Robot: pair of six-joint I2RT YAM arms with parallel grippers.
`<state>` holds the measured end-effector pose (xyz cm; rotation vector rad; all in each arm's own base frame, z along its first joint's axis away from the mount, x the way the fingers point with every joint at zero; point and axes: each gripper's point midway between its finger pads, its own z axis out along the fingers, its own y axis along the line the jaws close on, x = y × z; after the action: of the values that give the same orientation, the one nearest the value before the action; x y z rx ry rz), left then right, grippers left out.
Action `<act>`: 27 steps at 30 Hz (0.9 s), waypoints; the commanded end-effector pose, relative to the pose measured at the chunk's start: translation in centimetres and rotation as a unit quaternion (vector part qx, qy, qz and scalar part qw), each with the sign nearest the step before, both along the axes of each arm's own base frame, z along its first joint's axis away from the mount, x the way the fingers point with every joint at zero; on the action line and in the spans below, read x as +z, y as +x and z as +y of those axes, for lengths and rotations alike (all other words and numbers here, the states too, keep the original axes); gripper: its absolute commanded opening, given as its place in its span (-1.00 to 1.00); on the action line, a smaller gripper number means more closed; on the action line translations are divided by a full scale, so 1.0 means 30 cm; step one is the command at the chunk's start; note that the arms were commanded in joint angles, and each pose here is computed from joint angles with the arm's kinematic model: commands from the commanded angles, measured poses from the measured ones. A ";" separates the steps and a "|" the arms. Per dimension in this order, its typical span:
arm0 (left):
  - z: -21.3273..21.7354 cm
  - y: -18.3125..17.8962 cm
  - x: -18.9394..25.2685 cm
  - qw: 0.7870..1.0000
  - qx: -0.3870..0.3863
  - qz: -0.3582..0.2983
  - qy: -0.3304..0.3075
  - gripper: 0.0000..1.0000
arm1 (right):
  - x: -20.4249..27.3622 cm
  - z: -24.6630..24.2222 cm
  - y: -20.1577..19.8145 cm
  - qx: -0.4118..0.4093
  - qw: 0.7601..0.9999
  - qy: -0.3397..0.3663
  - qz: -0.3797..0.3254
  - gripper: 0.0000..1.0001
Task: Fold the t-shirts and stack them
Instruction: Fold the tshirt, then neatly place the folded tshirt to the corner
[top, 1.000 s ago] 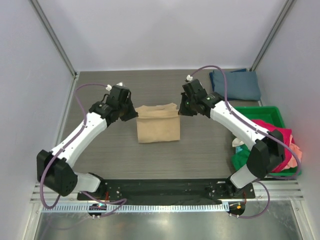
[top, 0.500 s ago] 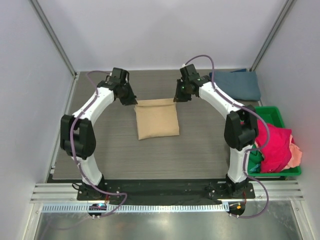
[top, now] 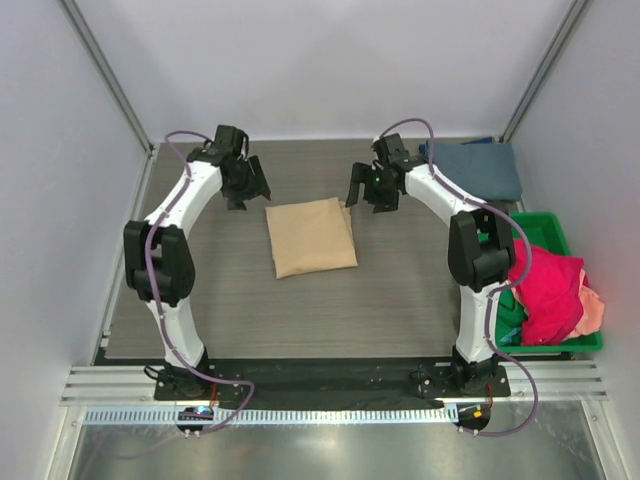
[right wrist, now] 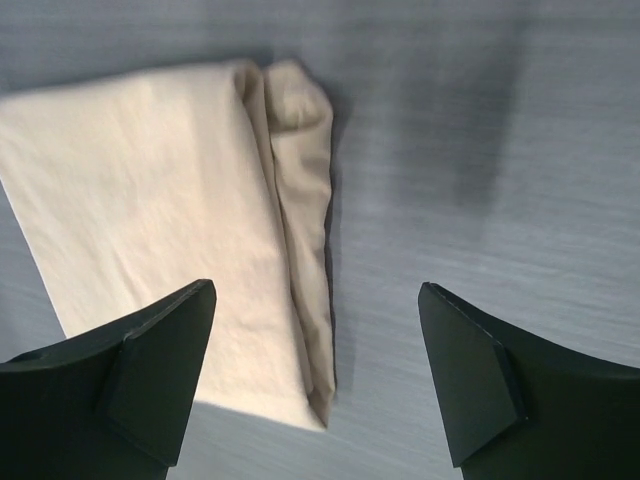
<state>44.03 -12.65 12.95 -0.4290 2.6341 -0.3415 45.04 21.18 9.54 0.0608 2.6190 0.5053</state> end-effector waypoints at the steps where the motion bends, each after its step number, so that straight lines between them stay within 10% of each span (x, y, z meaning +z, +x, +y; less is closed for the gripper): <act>1: 0.026 -0.086 0.116 0.999 -0.021 -0.033 0.009 0.37 | 0.069 0.074 -0.040 0.054 0.996 0.062 -0.031 0.78; 15: 0.161 -0.531 0.253 0.994 -0.035 -0.093 0.042 0.36 | -0.172 0.176 0.023 0.082 0.990 0.109 0.022 0.78; 27: 0.286 -0.720 0.293 0.981 -0.005 -0.170 0.093 0.48 | -0.304 0.364 -0.143 0.149 0.966 0.180 0.116 0.22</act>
<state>22.56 -4.83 20.74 -0.2913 2.3639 -0.1901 44.59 30.89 3.98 -0.1585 2.5960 1.0765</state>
